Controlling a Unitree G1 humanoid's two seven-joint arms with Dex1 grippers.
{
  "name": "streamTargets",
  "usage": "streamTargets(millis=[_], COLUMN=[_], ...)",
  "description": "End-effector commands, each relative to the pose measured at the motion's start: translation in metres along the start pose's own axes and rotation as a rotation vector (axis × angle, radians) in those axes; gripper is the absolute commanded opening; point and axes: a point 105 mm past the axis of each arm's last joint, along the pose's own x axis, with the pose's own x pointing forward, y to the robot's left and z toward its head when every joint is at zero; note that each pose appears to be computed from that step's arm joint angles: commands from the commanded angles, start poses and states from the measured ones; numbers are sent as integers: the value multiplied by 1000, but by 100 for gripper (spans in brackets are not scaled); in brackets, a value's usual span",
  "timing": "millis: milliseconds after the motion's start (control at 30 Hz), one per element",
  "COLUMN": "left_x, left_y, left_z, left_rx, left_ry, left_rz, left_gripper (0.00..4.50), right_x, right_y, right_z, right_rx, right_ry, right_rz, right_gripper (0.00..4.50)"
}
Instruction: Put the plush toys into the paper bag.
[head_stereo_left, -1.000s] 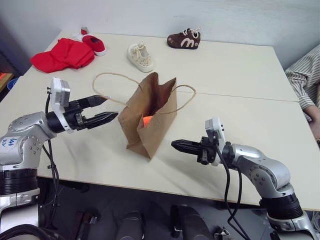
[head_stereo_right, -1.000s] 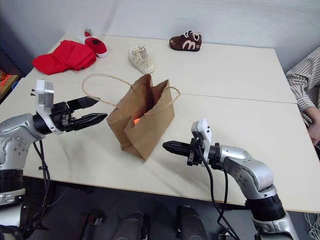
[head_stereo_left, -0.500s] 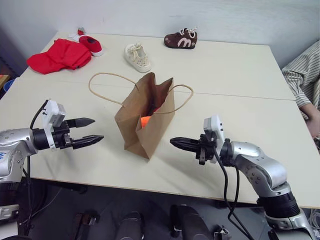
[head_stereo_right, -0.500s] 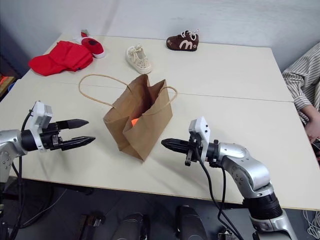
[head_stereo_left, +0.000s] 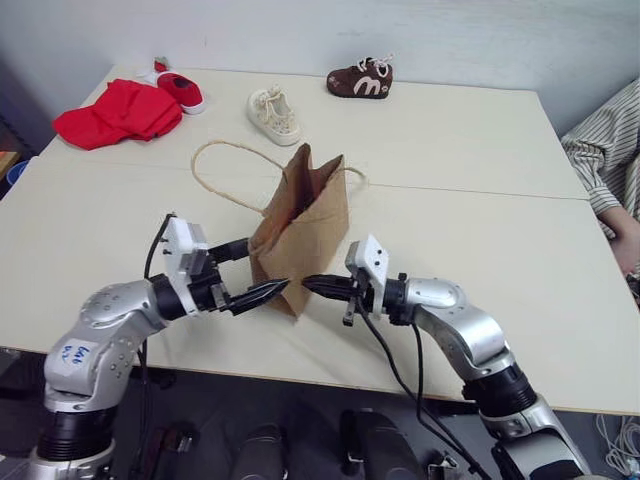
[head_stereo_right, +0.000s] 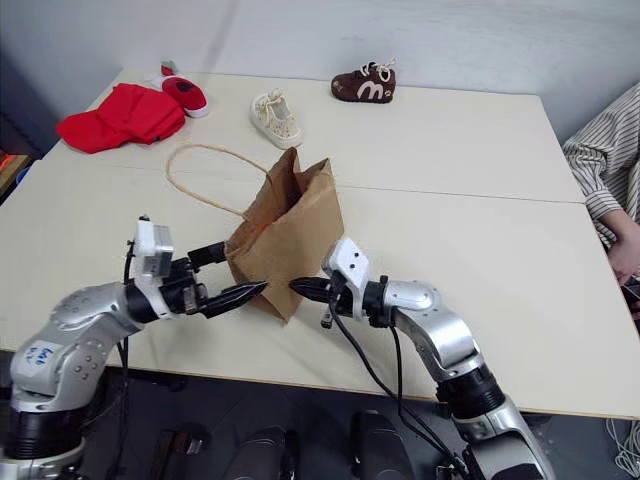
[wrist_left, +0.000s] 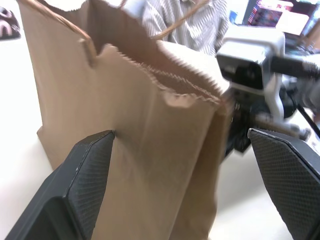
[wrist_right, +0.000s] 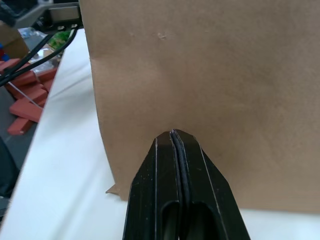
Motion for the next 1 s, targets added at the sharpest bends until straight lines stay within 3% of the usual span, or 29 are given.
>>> streamTargets(millis=[33, 167, 567, 667, 767, 1000], left_x=[12, 21, 32, 33, 24, 2], left_y=[2, 2, 25, 13, 9, 21], left_z=[2, -6, -6, 7, 20, 3], left_rx=[87, 62, 43, 28, 22, 125], left_ry=[-24, -27, -22, -60, -54, 113], left_rz=[68, 107, 113, -91, -310, -532], left_gripper=[450, 450, 85, 2, 2, 2], right_x=[11, 14, -25, -52, -91, -183], right_y=[5, 8, 13, 17, 18, 12], right_z=[13, 14, 9, 7, 8, -7], right_rx=[-55, -56, -82, -44, -27, -81], right_ry=[-43, -52, -37, -18, 5, 217], right_rz=[13, 19, 34, 32, -11, -126], right_gripper=[3, 3, 0, 0, 0, 0])
